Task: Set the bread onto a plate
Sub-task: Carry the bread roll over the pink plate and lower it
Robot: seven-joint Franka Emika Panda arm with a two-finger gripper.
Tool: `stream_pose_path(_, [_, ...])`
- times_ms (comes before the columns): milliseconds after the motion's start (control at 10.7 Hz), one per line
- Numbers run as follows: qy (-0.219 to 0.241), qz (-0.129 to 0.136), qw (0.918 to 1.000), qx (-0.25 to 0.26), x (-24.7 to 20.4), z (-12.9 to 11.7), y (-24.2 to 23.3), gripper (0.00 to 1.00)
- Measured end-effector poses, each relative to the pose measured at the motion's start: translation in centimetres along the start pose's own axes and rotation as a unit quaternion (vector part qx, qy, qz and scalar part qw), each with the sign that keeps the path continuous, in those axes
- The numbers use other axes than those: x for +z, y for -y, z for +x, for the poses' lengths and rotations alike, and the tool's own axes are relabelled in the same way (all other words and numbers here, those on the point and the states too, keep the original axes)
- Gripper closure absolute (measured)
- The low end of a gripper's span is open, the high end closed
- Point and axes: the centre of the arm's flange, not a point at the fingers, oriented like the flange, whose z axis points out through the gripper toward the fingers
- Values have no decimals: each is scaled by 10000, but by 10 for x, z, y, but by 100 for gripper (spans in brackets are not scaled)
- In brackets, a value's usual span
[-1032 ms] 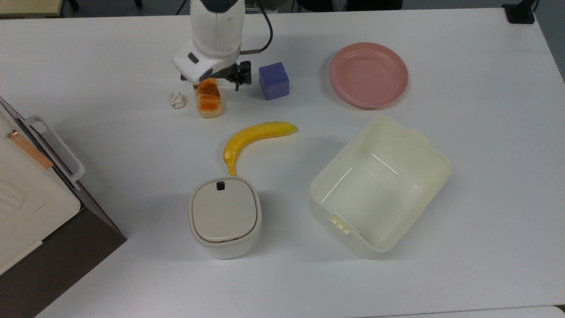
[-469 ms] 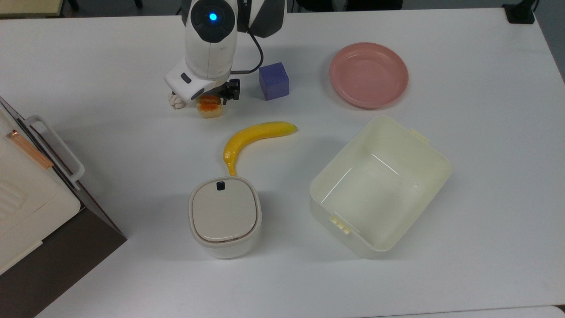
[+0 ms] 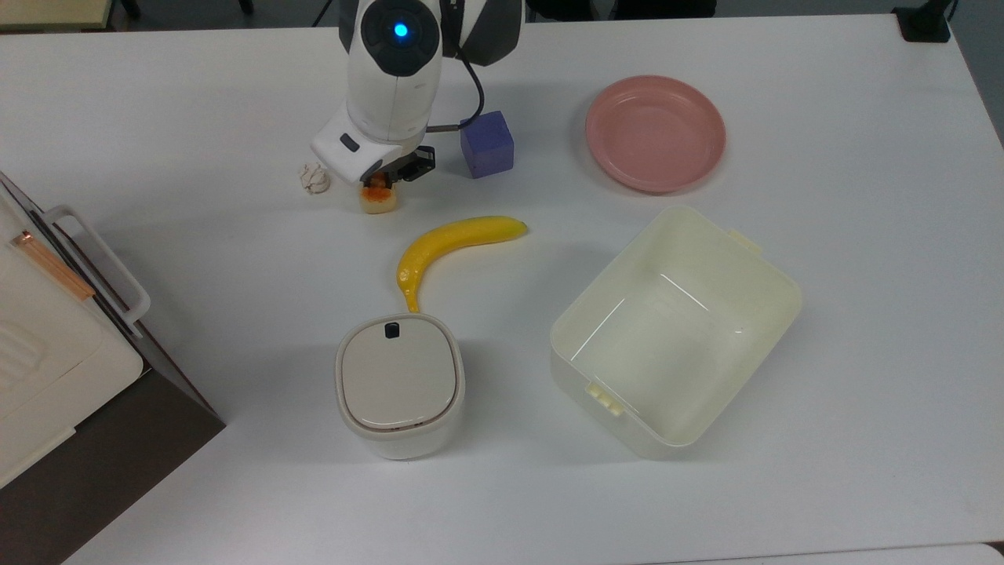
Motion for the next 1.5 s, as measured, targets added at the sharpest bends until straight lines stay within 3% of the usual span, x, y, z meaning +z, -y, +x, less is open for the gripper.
stream_pose_path(282, [-319,175,9993,-42,-60,-4,-2,82])
stream_pose_path(469, [-492,632,9967,-121,-128,-27,6,85])
stream_pose_path(563, [-553,808,9950,-202,-153,-41,18,89])
stream_pose_path(751, [-640,923,9933,-281,-183,-56,66,89])
stream_pose_path(1220, [-637,559,9959,-322,-200,-83,263,89])
stream_pose_path(1502, [-517,38,9981,-336,-167,-70,312,89])
